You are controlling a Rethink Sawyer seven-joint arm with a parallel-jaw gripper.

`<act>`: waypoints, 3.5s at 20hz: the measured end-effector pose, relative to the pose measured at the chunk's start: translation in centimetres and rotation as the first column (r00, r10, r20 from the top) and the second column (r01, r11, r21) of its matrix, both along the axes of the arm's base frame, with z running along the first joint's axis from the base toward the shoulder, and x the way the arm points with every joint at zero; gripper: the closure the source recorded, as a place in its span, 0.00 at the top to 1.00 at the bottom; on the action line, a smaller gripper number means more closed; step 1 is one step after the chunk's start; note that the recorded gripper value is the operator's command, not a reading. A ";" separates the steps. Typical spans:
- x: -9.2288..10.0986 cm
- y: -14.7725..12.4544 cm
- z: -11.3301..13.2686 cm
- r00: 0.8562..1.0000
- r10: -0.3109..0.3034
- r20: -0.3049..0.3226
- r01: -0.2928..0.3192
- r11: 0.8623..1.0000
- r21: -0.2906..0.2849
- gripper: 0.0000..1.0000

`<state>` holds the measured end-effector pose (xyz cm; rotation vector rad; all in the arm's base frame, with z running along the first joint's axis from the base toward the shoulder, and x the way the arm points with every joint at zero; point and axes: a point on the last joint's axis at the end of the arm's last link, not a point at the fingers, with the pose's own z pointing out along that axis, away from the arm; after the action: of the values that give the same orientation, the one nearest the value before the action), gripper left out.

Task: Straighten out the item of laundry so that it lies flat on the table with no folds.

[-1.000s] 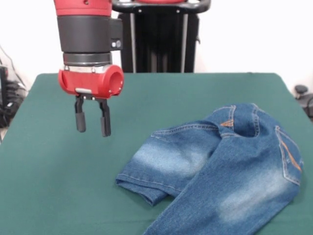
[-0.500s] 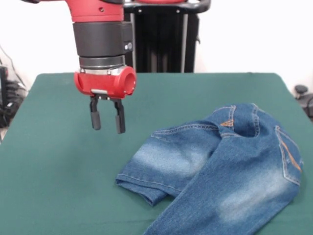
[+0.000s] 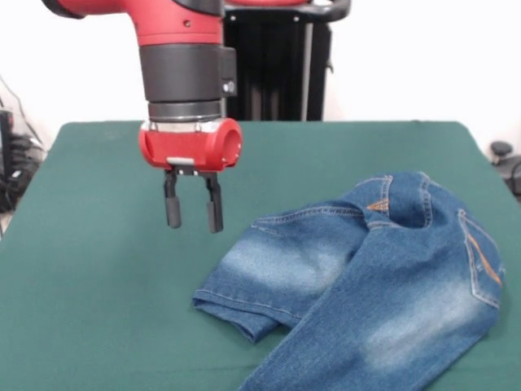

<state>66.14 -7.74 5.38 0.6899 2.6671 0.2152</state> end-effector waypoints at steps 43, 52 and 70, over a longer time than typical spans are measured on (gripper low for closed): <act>-3.0 3.2 -10.2 0.999 -0.013 0.030 0.009 0.993 0.119 1.00; -2.9 3.5 -10.0 0.999 -0.003 0.032 0.000 0.994 0.108 1.00; -1.5 6.7 -3.3 0.998 0.066 0.006 -0.066 0.994 0.087 1.00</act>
<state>64.63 -1.06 2.05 0.6278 2.6937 0.3514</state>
